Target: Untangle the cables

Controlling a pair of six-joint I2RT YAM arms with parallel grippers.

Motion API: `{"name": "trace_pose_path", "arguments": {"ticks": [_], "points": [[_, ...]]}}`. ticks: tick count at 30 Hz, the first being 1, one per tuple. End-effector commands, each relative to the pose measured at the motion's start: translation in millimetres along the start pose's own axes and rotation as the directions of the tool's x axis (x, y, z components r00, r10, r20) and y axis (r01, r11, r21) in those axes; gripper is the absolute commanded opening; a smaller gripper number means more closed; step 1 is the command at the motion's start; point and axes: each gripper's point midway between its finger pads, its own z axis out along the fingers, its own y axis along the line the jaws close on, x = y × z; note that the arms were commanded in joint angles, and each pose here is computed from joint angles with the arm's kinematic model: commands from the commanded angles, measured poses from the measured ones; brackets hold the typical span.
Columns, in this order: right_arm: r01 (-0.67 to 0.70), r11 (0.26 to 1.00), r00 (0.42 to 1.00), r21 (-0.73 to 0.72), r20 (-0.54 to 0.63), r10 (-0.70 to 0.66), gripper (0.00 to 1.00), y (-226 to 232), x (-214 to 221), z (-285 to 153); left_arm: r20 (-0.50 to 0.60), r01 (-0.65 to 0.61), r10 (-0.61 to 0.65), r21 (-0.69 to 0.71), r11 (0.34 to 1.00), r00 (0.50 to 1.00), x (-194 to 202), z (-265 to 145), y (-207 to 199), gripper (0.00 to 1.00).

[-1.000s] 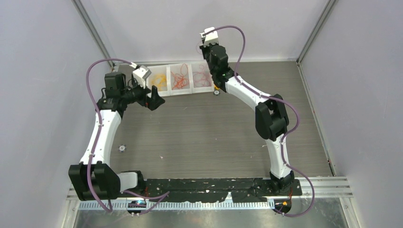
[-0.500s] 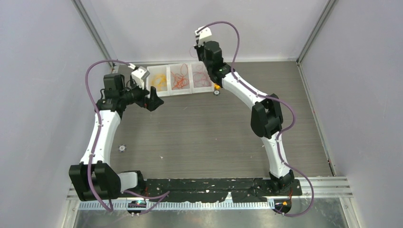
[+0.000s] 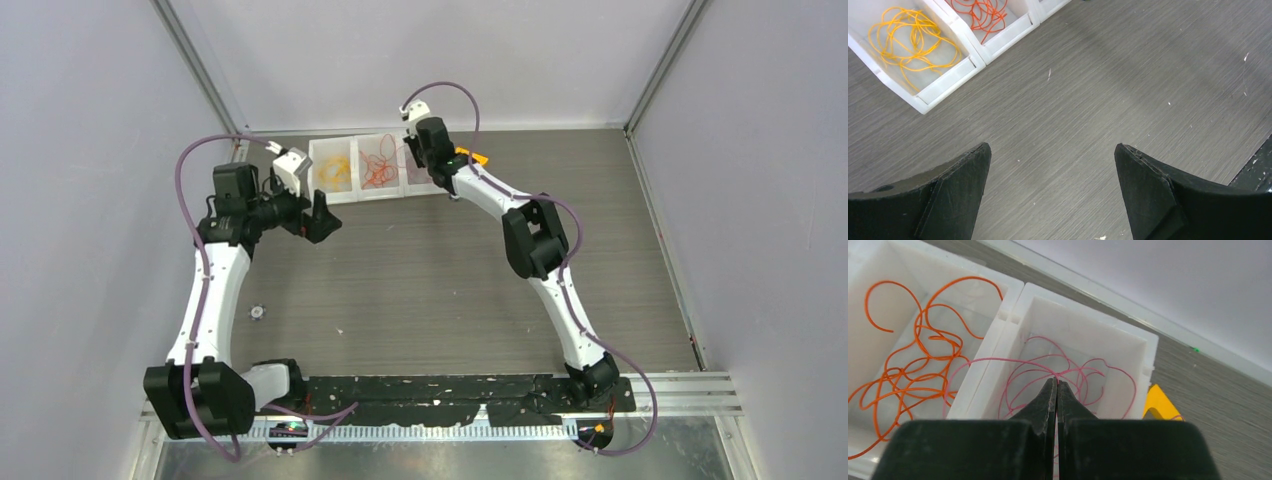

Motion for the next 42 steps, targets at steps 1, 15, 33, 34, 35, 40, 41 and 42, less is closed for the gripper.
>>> {"name": "trace_pose_path", "arguments": {"ticks": [1,15,33,34,35,40,41,42], "points": [[-0.051,0.998,0.998,-0.044,0.029,0.052,0.05,4.3,-23.8,8.4,-0.010,-0.012,0.012,-0.014,1.000,1.000,5.2,-9.8,-3.6,0.96],[-0.109,0.994,0.979,0.015,-0.170,0.110,0.05,-14.4,8.7,-4.5,-0.003,-0.013,0.013,-0.029,0.999,1.000,0.8,-18.1,-7.1,0.96],[0.002,0.964,1.000,0.268,0.024,-0.009,0.05,-90.8,-59.5,-40.6,-0.009,0.012,-0.012,-0.020,1.000,1.000,7.0,-12.9,-6.0,0.96],[0.011,0.963,1.000,0.270,0.024,-0.019,0.05,-88.4,-58.7,-39.4,-0.011,0.015,-0.015,-0.021,1.000,1.000,8.1,-12.6,-5.8,0.96],[0.030,0.959,0.999,0.283,0.017,-0.037,0.05,-90.4,-57.2,-39.2,-0.012,0.014,-0.014,-0.022,1.000,1.000,8.6,-12.7,-5.7,0.96],[0.147,0.953,0.989,0.265,-0.023,-0.146,0.05,-75.5,-46.4,-29.8,-0.017,0.014,-0.015,-0.024,1.000,1.000,13.2,-12.8,-6.4,0.96],[0.173,0.949,0.985,0.263,-0.042,-0.168,0.05,-71.6,-38.0,-25.2,-0.018,0.015,-0.015,-0.025,1.000,1.000,13.7,-13.0,-6.7,0.96],[0.208,0.943,0.978,0.261,-0.049,-0.202,0.05,-66.5,-37.9,-24.0,-0.018,0.015,-0.016,-0.024,1.000,1.000,13.9,-12.9,-6.7,0.96]]}}
